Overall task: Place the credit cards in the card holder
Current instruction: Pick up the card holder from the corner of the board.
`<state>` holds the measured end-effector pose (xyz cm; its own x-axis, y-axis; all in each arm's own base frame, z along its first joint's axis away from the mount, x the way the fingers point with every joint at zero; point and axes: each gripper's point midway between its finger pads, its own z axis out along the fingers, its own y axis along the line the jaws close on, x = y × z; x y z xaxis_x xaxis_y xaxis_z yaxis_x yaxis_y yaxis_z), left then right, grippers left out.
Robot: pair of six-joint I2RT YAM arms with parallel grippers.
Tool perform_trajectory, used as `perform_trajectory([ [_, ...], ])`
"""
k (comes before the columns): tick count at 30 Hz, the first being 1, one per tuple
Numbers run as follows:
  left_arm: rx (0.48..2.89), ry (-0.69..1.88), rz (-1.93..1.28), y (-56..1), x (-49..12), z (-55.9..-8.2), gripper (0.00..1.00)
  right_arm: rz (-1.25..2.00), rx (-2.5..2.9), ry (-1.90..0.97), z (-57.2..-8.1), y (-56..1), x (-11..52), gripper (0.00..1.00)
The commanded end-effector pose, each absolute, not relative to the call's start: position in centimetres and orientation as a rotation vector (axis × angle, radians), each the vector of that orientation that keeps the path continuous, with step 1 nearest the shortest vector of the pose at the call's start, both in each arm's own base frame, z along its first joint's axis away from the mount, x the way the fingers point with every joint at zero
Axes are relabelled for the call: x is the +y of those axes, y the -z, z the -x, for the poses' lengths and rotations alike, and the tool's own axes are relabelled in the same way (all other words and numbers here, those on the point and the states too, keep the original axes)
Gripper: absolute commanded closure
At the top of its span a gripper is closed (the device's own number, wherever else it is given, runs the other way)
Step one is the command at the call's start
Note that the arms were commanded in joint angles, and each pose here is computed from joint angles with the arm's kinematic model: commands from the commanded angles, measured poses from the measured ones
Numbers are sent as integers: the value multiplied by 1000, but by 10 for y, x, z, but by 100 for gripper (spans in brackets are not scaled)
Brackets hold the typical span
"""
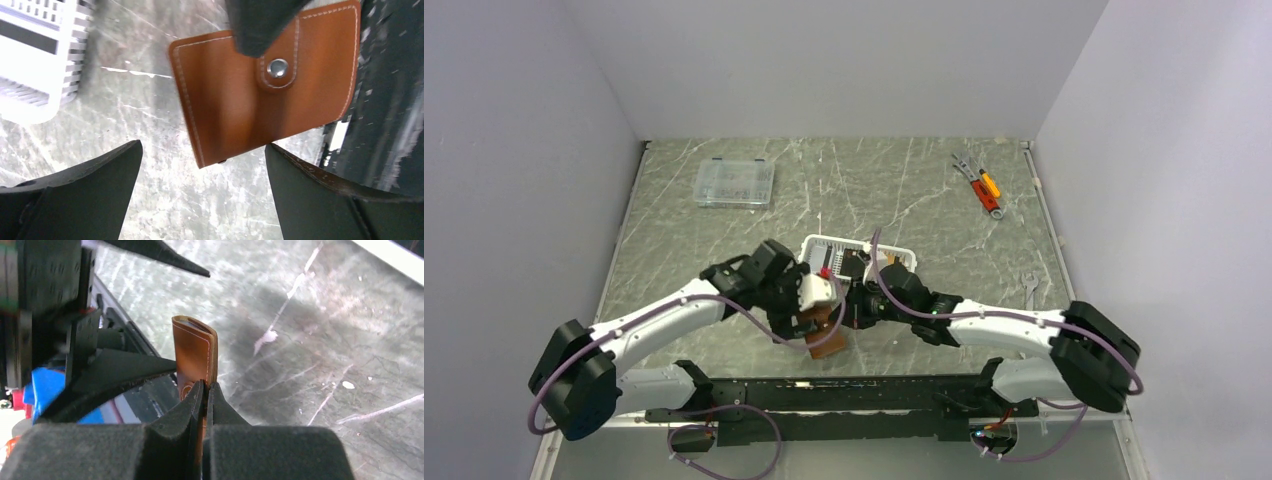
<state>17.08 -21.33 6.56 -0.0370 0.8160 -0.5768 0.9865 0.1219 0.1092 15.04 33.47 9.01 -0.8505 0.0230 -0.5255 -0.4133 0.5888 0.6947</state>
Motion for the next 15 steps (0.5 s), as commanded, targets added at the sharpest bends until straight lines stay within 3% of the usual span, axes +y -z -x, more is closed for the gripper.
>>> perform_trajectory([
  [1, 1837, 786, -1553, -136, -234, -172, 1, 489, 2209, -1217, -141, -133, 335, 100],
  [10, 1788, 1126, -1412, -201, -239, -160, 1, 629, 2094, -1056, -138, -188, 324, 100],
  [15, 1816, 1246, -1418, -199, -240, -144, 1, 660, 2017, -1001, -138, -221, 320, 100],
])
